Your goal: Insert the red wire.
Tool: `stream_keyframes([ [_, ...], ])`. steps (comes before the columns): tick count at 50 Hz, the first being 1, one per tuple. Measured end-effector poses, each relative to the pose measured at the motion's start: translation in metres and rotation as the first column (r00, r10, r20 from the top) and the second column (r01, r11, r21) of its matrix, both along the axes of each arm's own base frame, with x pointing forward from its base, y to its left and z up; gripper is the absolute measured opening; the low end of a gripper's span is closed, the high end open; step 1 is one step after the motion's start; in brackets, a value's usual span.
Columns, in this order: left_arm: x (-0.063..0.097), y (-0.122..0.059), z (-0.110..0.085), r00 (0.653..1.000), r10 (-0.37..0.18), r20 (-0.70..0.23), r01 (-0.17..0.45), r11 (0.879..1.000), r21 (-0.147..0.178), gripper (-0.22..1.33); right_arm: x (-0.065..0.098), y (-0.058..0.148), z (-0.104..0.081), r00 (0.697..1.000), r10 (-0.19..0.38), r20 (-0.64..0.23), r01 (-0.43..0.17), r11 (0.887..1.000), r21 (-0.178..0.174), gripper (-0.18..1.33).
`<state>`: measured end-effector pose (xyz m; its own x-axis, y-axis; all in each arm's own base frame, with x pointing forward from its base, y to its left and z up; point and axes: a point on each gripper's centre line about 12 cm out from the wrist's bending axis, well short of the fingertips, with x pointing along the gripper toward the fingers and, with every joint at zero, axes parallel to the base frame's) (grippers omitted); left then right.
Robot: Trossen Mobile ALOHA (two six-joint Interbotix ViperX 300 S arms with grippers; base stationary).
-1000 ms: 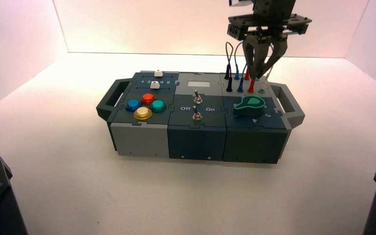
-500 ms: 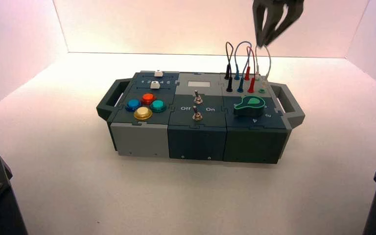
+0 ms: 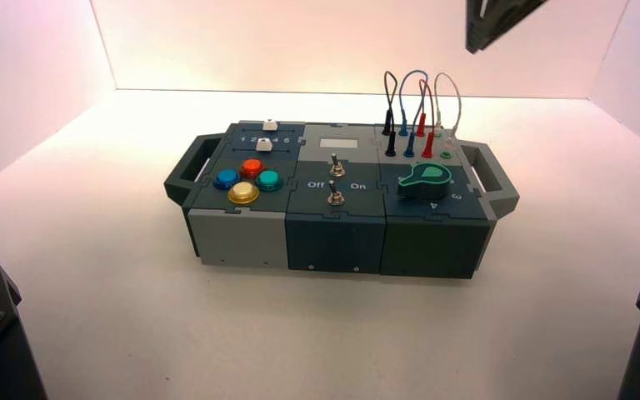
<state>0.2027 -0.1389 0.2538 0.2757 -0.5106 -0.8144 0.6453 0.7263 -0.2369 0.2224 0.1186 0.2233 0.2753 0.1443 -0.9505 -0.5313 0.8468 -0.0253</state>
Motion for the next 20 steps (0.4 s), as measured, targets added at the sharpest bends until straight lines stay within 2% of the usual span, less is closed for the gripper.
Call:
stream_keyframes([
  [8,0.003,0.002,-0.017,0.999,-0.027,0.026,0.026,0.999,0.034,-0.16,-0.012,-0.008,-0.011,1.000,0.010,-0.001,-0.010,1.000,-0.020,0.35],
  [20,0.006,0.002,-0.026,0.999,-0.018,0.037,0.016,0.999,0.043,-0.16,-0.020,-0.014,-0.021,0.999,0.018,0.042,-0.017,1.000,-0.014,0.29],
])
